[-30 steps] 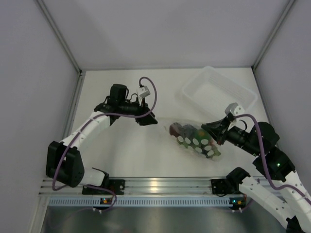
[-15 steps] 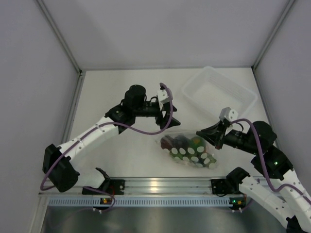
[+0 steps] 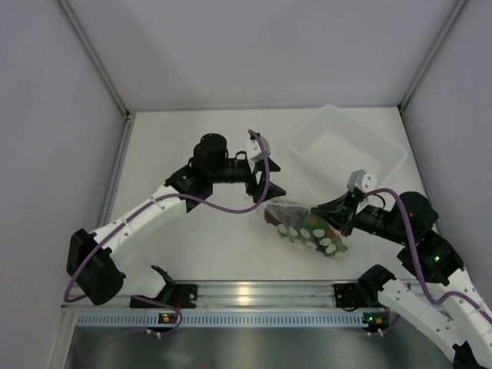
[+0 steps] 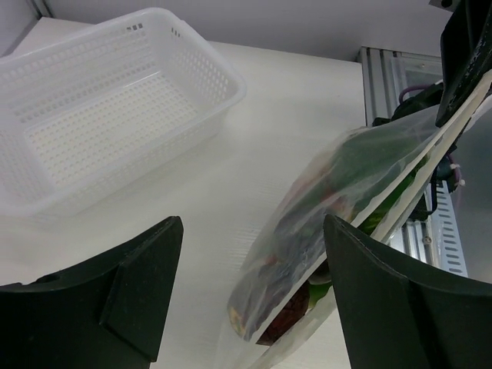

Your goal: Open the zip-top bag and remove the fake food

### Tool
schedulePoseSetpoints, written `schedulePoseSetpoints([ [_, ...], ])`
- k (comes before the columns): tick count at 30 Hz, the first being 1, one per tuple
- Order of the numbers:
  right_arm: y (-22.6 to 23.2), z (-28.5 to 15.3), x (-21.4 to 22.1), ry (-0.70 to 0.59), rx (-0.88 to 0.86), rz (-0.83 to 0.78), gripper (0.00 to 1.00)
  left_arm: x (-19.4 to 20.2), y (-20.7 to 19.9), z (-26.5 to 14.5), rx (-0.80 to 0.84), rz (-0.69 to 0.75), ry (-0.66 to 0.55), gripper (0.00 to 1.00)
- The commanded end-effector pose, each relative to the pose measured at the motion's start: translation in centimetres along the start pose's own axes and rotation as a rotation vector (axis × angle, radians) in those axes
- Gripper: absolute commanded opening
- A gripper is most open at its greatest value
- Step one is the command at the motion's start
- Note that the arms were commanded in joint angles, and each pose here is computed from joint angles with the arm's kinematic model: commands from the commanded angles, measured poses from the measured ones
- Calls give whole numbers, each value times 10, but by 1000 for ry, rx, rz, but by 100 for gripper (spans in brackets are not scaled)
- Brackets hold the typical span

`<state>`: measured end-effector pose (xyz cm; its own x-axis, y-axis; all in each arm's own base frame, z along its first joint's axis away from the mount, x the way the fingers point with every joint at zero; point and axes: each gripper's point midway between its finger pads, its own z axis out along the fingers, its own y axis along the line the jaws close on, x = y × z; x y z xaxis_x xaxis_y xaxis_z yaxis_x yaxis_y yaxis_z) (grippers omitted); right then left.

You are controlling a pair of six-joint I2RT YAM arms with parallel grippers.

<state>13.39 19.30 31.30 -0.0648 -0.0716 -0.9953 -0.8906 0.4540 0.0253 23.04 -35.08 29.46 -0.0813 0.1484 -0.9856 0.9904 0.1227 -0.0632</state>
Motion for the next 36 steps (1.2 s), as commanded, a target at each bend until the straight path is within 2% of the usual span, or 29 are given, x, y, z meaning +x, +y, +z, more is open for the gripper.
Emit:
schedulePoseSetpoints([
  [1, 2, -1, -33, -116, -8, -72, 0, -23, -6, -8, 5, 70, -78, 79],
  [7, 1, -1, -35, -119, -2, -70, 0, -9, -7, -5, 25, 45, -53, 71],
  [11, -3, 0, -33, -115, 21, -68, 0, -6, -12, -7, 43, 37, -52, 70],
  [19, -8, 5, -27, -92, 33, -52, 0, -24, -5, -18, -49, 55, -89, 71],
  [25, -9, 4, -31, -106, 42, -57, 0, -21, -12, -20, -18, 62, -86, 70],
  [36, -7, 3, -34, -118, 33, -58, 0, -1, -20, -11, 70, 45, -50, 59],
])
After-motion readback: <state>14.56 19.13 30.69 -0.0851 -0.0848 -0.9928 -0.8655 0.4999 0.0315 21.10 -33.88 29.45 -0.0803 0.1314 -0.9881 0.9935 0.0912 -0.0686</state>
